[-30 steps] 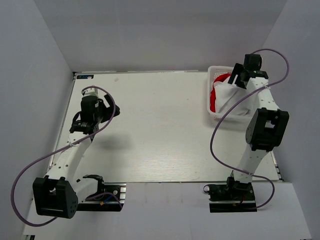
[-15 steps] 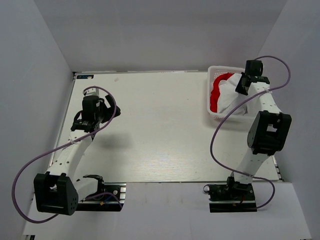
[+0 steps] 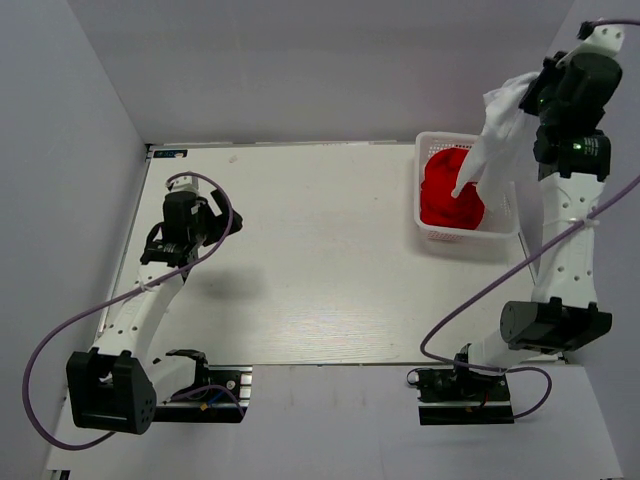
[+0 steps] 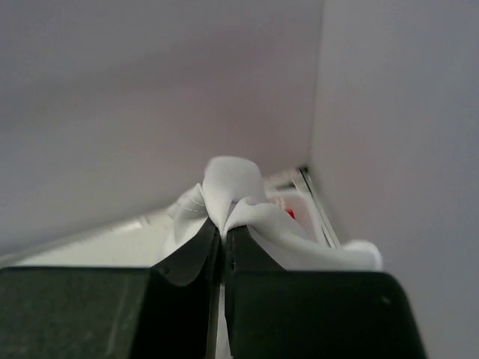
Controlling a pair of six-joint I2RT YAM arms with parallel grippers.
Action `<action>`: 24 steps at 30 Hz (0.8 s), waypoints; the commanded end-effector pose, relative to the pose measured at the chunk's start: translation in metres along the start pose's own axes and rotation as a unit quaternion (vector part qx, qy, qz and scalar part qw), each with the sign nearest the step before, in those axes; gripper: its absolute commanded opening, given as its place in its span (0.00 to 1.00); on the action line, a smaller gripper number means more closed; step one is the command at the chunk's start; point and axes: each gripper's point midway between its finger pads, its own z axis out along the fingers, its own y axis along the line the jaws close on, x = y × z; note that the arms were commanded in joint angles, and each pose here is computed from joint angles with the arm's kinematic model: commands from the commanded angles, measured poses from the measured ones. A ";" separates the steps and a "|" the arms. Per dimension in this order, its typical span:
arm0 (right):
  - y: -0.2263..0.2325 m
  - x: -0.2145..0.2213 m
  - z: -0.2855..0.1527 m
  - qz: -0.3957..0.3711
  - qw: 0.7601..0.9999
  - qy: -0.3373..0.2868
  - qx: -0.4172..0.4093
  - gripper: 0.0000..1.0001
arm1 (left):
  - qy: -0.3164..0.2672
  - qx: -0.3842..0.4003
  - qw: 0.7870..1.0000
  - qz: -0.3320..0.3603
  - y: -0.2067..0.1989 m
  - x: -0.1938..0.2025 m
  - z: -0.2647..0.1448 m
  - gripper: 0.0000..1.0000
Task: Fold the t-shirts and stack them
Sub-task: Grab crumpled tshirt from bin with the right arm, then move the tshirt to the center of the board
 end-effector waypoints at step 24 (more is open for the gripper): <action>0.281 0.019 -0.132 0.003 0.806 -0.005 -0.592 0.00 | -0.041 -0.001 0.996 -0.080 -0.008 -0.025 -0.034 1.00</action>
